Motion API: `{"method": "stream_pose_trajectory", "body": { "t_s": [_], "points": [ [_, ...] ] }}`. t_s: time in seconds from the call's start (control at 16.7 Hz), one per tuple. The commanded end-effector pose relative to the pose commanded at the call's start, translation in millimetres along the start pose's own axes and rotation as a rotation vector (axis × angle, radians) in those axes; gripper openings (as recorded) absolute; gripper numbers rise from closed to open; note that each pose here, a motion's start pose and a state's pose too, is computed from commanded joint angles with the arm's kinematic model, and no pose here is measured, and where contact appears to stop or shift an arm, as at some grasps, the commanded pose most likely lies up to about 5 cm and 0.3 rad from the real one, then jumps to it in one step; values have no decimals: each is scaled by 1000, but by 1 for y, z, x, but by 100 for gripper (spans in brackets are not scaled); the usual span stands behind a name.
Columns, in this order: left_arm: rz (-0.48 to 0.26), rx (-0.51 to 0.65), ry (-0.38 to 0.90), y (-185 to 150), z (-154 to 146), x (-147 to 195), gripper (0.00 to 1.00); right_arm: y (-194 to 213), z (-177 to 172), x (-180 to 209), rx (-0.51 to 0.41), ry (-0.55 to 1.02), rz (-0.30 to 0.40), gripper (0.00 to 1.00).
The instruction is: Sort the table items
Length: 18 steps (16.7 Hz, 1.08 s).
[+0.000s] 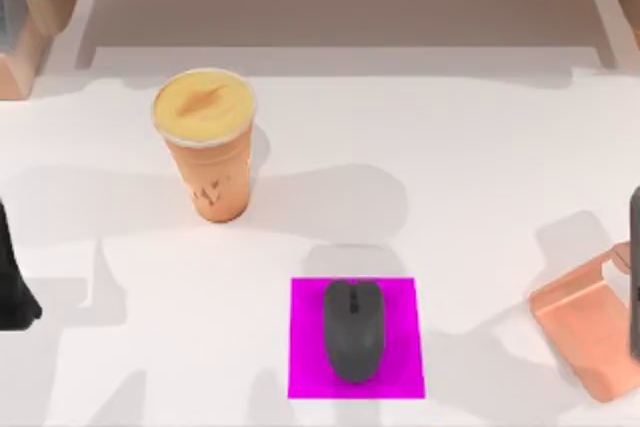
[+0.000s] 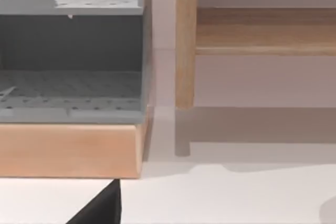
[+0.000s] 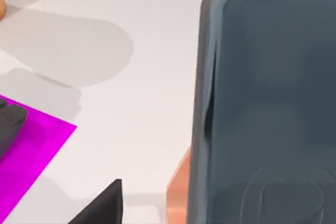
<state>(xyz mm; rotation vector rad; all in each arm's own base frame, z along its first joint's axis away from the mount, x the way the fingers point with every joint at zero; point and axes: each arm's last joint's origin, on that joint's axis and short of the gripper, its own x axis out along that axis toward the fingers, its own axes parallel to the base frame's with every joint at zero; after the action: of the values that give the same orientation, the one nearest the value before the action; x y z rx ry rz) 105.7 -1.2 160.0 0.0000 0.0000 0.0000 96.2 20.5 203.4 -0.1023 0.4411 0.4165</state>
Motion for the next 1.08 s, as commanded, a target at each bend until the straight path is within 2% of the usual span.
{"method": "stream_pose_trajectory", "body": {
  "t_s": [0.12,0.36,0.66,0.84,1.08],
  "points": [
    [0,0,0,0,0,0,100,-1,7,-3,-12,-69,-11,100],
    [0,0,0,0,0,0,100,-1,28,-16,-63,-303,-44,100],
    [0,0,0,0,0,0,100,-4,40,-30,-106,-526,-131,100],
    [0,0,0,0,0,0,100,-8,28,-25,-75,-555,-212,100],
    [0,0,0,0,0,0,100,-17,-3,-4,13,-507,-326,100]
  ]
}}
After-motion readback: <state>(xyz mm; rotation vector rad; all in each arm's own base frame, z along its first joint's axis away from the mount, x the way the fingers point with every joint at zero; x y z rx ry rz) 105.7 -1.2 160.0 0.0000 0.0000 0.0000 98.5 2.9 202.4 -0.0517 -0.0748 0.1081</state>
